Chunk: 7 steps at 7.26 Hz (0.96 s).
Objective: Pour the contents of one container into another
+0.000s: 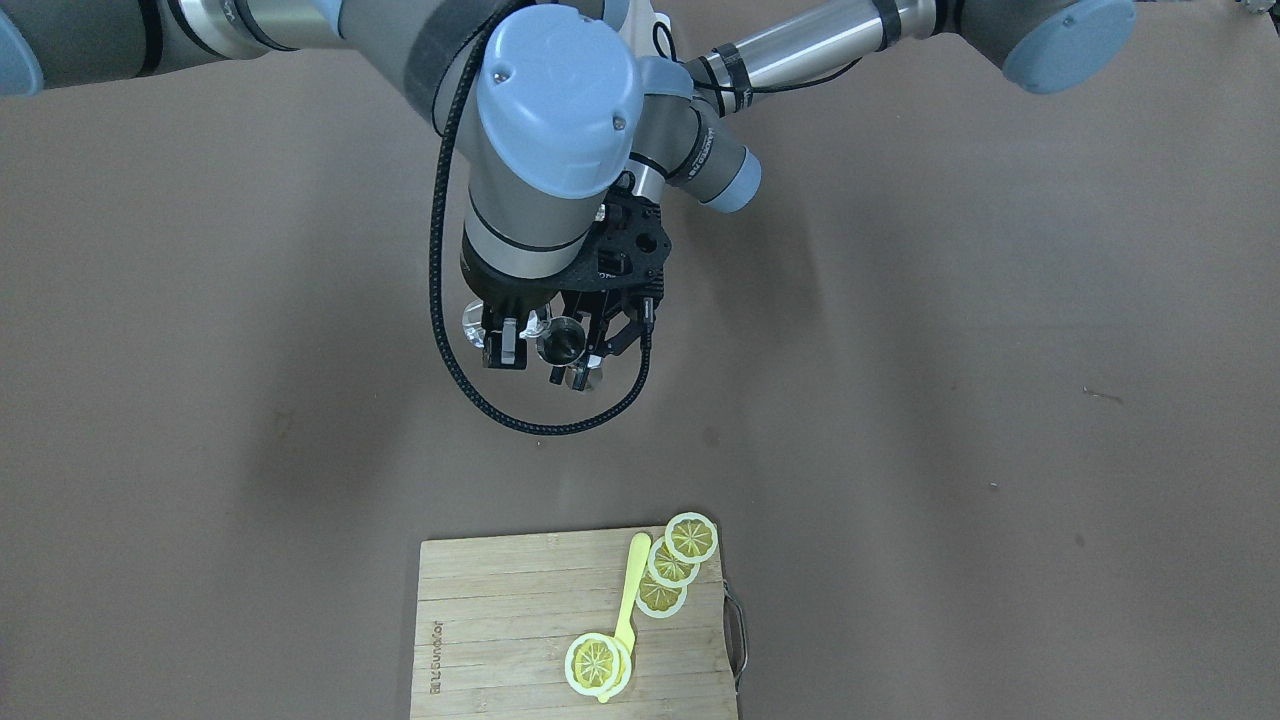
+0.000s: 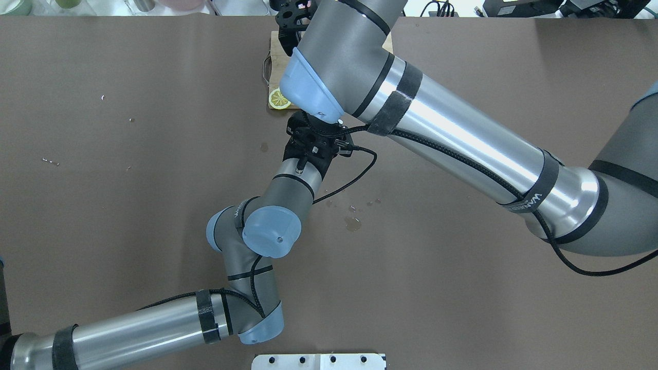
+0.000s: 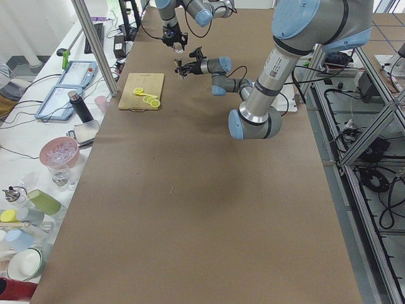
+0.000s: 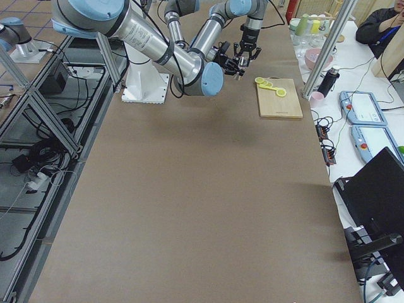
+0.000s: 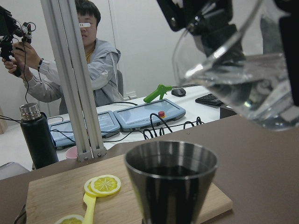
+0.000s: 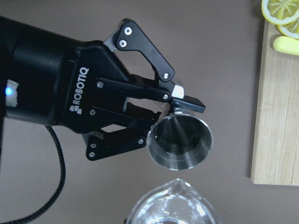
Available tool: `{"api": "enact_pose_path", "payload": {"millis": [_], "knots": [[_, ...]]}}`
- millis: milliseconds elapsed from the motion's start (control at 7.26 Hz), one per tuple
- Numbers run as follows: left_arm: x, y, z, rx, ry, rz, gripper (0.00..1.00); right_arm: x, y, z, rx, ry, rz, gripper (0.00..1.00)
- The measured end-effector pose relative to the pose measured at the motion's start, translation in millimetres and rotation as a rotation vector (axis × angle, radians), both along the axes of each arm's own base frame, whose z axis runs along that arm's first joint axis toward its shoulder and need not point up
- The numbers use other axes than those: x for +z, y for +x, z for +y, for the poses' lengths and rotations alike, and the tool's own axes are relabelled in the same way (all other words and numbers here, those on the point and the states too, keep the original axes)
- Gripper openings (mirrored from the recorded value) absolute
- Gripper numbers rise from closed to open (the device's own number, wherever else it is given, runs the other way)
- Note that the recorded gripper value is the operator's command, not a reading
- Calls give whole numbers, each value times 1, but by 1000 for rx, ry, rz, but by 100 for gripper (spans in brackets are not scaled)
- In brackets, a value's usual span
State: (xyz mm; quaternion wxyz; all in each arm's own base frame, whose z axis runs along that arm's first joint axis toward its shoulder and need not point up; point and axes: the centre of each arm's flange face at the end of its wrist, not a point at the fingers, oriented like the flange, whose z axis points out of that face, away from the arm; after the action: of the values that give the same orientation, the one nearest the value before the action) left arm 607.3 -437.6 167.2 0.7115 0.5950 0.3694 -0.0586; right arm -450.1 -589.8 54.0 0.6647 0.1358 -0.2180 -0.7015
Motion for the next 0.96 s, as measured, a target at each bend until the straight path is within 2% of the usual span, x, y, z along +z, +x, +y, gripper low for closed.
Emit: {"api": "enact_pose_path", "payload": {"millis": [965], "knots": [[0, -1, 0, -2, 3, 7, 0, -10, -14, -4, -76, 27, 146, 0]]}}
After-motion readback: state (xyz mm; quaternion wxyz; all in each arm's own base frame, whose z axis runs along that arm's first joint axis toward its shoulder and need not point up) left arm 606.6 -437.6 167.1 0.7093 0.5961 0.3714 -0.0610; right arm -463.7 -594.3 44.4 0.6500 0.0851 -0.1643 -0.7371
